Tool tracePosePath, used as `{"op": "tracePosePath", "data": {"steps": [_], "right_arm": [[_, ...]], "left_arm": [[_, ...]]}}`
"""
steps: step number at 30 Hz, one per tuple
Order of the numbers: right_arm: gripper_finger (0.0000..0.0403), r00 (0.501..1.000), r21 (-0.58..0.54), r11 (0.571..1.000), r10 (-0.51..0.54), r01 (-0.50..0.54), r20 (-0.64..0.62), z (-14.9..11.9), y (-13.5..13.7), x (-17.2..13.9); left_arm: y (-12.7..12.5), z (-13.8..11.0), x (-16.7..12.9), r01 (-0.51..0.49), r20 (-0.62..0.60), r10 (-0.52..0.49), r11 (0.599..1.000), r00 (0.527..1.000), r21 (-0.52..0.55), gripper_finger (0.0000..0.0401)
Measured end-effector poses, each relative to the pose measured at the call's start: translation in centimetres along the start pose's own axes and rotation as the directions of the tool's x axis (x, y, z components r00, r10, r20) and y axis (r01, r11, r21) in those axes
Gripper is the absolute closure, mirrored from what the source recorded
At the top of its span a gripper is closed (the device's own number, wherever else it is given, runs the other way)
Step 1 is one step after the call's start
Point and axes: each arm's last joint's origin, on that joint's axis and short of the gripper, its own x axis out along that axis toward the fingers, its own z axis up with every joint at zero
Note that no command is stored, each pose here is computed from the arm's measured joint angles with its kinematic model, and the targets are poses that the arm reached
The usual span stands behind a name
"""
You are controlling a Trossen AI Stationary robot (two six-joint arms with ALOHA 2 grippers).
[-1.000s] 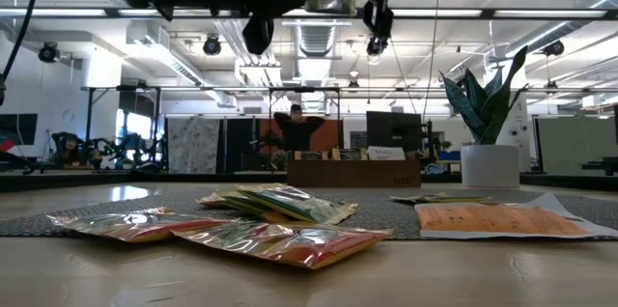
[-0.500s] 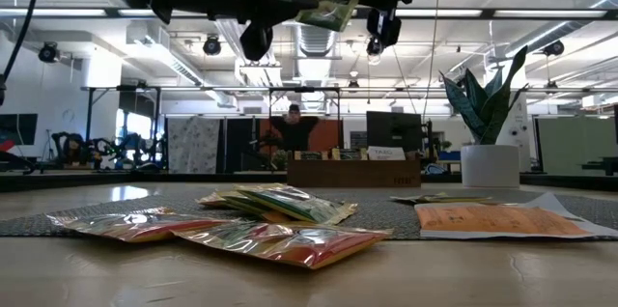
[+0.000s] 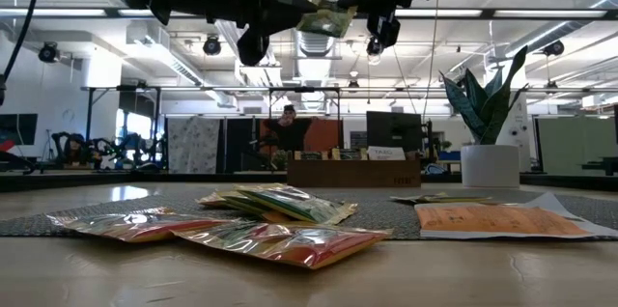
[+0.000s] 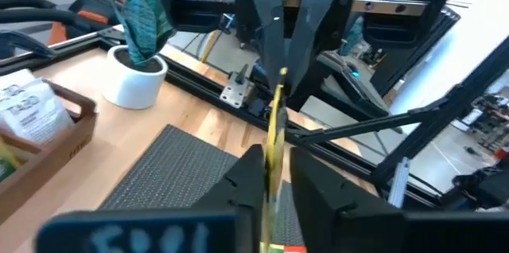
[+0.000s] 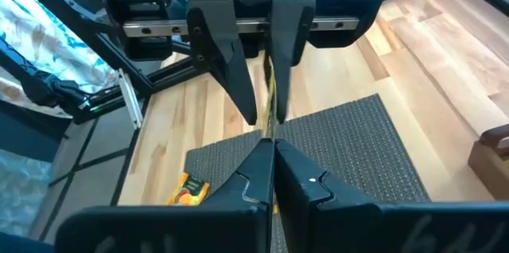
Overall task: Pick & Place Tea
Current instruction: Put the yellow tea bag into the middle section of the wooden organizer
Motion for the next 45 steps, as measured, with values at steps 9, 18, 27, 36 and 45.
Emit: {"op": "tracePosePath", "data": {"steps": [9,18,27,36,45], "right_arm": [[0.0394,0.998,-0.036,0.997,-0.061,0.062,0.023,0.2,-0.7,-0.3],[0.0394,0.962,-0.133,0.953,-0.275,0.273,0.003,0.2,-4.3,-1.3],[0.0394,0.914,-0.207,0.911,-0.386,0.356,-0.124,-0.2,-10.6,0.5],[0.0394,0.854,-0.288,0.9,-0.412,0.327,-0.318,1.4,-14.9,2.8],[0.0394,0.808,-0.313,0.896,-0.427,0.316,-0.405,0.8,-16.4,3.3]], "left_arm": [[0.4,-0.6,0.0,-0.068,-0.051,0.068,0.998,0.996,-0.008,0.0269],[0.7,-2.4,-0.3,-0.164,-0.21,0.145,0.984,0.967,-0.073,0.0263],[-0.3,-2.9,-0.2,-0.144,-0.228,0.116,0.983,0.967,-0.11,0.0263],[-0.6,-3.1,-0.2,-0.151,-0.228,0.117,0.979,0.967,-0.139,0.0263],[-0.8,-3.3,-0.2,-0.181,-0.222,0.15,0.975,0.964,-0.127,0.0263]]}}
